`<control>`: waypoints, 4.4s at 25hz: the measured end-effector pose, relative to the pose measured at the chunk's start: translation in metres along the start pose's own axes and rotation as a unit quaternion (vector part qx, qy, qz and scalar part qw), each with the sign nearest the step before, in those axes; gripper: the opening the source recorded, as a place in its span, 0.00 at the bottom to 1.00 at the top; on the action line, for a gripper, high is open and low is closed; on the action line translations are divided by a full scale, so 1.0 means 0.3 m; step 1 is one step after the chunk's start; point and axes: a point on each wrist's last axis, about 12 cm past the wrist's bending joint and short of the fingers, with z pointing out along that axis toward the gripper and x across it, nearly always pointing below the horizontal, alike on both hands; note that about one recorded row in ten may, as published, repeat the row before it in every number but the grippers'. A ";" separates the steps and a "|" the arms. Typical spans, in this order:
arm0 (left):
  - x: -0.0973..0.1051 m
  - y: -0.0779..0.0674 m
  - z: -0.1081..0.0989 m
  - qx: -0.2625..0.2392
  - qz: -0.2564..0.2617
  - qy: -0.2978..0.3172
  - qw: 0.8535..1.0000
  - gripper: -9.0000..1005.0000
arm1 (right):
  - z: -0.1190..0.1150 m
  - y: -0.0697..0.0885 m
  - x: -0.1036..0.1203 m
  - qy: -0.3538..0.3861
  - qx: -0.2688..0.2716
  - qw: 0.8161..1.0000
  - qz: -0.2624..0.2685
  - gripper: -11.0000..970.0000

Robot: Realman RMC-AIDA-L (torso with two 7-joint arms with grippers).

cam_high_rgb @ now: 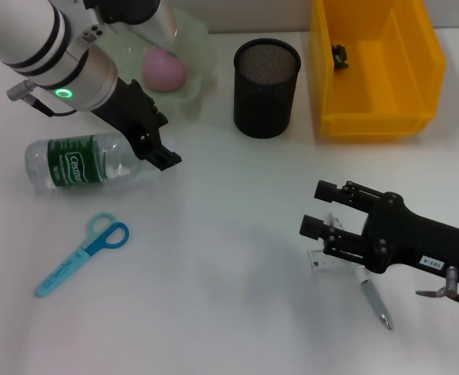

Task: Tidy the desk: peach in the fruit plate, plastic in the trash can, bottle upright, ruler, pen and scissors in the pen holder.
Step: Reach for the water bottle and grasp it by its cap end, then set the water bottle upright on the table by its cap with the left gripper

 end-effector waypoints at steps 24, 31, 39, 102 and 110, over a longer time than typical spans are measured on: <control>0.009 0.015 0.068 -0.024 0.004 0.025 0.999 0.68 | -0.025 0.006 0.017 -0.001 0.014 1.000 0.005 0.75; 0.006 0.000 0.087 -0.023 0.010 0.042 0.999 0.68 | -0.024 0.005 0.015 -0.002 0.015 1.000 0.007 0.74; 0.000 0.001 0.091 -0.026 0.014 0.043 0.999 0.68 | -0.014 -0.003 0.008 -0.002 0.016 1.000 0.005 0.74; -0.034 -0.004 0.079 -0.058 0.045 0.043 0.996 0.44 | 0.009 -0.036 0.003 0.000 0.043 0.999 0.011 0.75; -0.038 -0.006 0.029 -0.071 0.041 0.031 0.996 0.44 | 0.042 -0.052 -0.004 0.003 0.045 0.999 0.016 0.75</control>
